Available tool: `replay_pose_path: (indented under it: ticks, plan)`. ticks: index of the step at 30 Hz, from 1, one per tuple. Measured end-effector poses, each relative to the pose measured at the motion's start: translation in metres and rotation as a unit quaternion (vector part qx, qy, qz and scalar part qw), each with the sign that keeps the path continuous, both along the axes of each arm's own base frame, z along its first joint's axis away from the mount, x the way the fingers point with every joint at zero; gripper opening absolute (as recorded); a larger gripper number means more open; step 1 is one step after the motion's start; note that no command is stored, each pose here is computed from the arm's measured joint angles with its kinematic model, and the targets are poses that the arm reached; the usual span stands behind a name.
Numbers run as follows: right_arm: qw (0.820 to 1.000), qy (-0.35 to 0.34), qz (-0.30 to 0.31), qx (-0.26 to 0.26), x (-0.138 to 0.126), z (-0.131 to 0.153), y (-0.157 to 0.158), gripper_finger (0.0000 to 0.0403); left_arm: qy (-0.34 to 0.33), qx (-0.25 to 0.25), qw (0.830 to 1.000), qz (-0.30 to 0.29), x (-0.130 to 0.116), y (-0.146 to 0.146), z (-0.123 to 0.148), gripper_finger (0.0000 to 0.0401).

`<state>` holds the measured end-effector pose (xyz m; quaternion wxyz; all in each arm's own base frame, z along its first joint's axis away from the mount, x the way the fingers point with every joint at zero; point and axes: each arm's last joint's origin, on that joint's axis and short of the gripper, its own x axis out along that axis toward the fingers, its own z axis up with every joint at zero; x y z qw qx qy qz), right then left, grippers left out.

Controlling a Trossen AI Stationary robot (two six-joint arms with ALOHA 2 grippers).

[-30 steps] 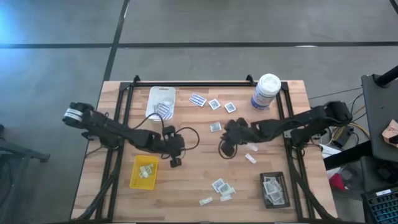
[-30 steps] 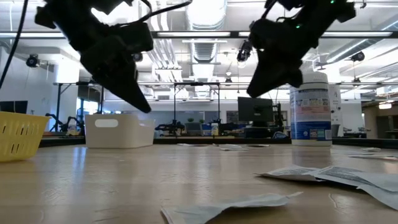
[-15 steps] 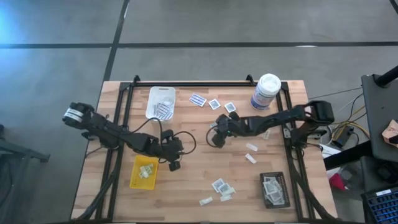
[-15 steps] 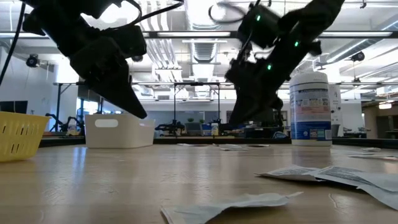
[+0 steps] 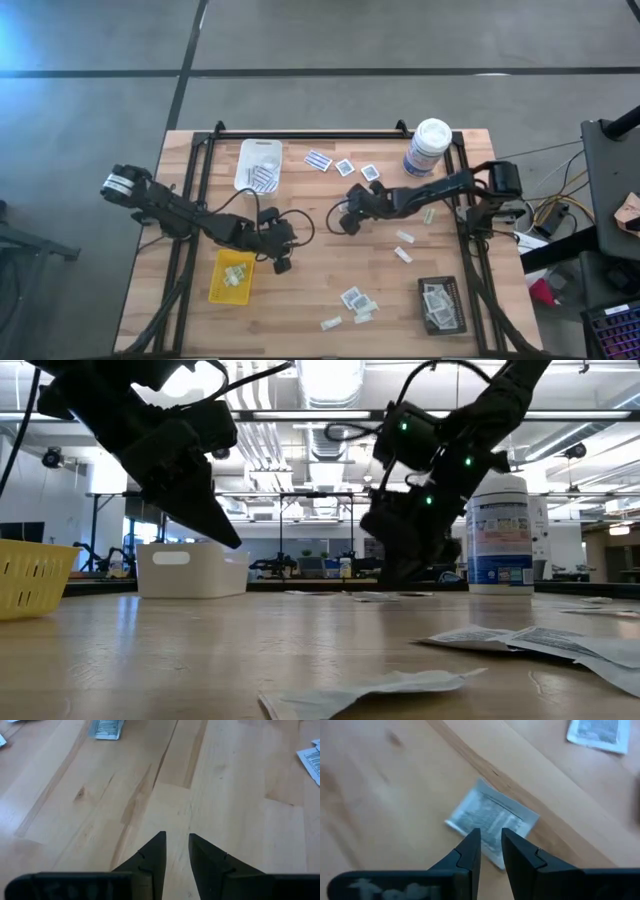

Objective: Pick & Place First Aid Supplies
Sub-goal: Put the towelette pack into the black bin

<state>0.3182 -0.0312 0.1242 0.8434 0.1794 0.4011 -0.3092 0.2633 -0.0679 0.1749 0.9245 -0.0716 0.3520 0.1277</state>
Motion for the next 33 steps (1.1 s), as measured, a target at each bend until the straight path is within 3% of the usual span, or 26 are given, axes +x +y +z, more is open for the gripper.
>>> replay_pose_path:
  ticks: [8,25,33]
  plan:
    - [1.0,0.011,-0.023,0.008,0.008,-0.017,-0.002,0.007,-0.001,0.002,1.0,-0.002,0.0,0.0,0.0,0.0096]
    - [0.997,0.011,0.06,0.042,0.049,-0.032,0.044,0.007,-0.007,0.016,1.0,0.01,0.004,0.01,0.001,0.0097]
    - [0.994,-0.006,0.09,0.057,0.061,-0.018,0.06,0.0073,-0.008,0.016,1.0,0.021,0.005,0.015,0.001,0.0116]
